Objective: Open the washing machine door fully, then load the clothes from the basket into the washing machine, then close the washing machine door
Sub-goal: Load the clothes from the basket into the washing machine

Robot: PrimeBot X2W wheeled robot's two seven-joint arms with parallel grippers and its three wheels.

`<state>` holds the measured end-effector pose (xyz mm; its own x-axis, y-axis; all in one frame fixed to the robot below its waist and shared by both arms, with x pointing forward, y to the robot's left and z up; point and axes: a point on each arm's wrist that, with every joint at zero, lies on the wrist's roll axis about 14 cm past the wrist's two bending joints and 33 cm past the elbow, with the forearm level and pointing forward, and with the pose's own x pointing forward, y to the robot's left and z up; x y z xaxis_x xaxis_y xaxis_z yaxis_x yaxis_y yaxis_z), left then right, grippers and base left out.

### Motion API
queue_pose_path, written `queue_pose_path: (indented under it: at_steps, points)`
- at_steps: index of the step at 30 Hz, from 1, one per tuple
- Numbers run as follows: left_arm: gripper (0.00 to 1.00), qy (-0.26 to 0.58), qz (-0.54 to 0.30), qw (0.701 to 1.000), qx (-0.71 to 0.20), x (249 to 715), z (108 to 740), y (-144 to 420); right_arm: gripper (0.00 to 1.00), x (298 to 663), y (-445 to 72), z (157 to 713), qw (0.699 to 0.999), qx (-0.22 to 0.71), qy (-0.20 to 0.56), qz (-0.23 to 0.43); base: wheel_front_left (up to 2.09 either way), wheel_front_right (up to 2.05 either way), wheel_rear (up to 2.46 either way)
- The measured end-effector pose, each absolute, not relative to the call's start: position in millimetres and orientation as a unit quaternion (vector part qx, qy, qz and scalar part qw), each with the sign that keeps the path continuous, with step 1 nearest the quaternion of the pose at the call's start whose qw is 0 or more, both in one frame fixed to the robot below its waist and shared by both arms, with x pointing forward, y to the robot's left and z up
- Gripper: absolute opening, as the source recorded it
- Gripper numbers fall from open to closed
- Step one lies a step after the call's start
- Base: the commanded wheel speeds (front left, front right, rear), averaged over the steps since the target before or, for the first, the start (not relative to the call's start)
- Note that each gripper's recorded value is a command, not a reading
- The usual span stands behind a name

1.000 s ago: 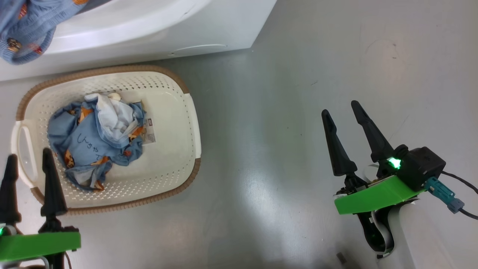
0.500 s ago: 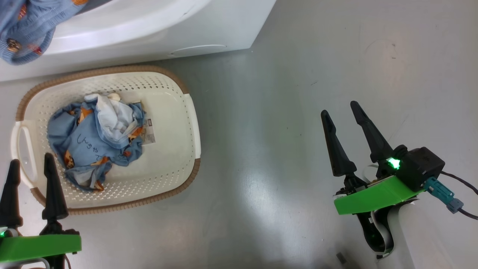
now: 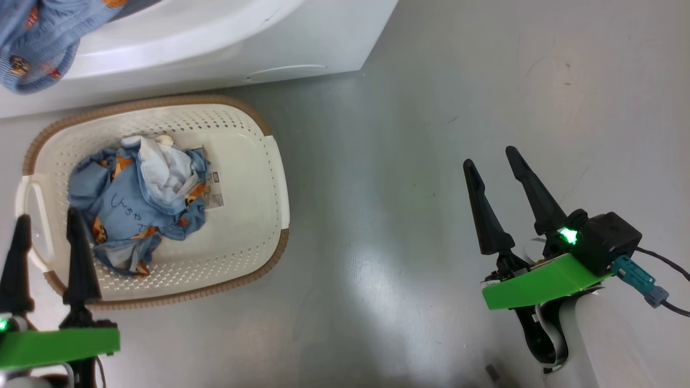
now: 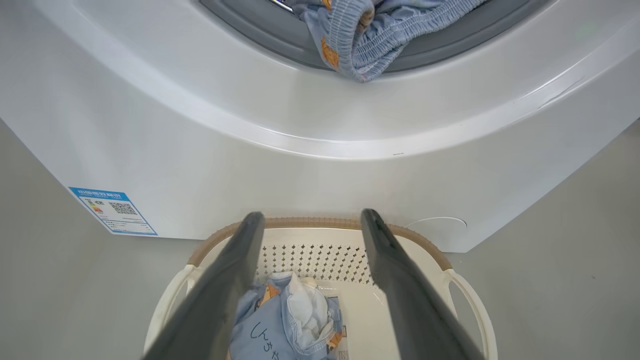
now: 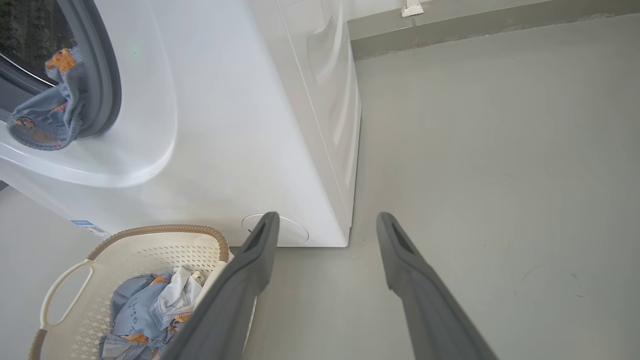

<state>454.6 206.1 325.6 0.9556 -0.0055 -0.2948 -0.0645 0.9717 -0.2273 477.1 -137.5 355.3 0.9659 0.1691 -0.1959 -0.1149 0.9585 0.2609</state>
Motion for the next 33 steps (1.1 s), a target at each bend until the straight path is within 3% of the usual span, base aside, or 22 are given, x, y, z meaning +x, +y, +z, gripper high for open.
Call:
queue_pose_path:
  at_steps: [19, 33]
  points:
    - [1.0, 0.002, -0.078, 0.994, -0.082, 542, 413, 185, 1.0, 477, -137, 365, 0.985, 0.124, 0.099, 0.074, 0.0, 0.0, 0.0]
    - [1.0, 0.014, -0.134, 0.988, -0.072, 591, 426, 151, 1.0, 475, -142, 363, 0.985, 0.122, 0.103, 0.069, 0.0, 0.0, 0.0]
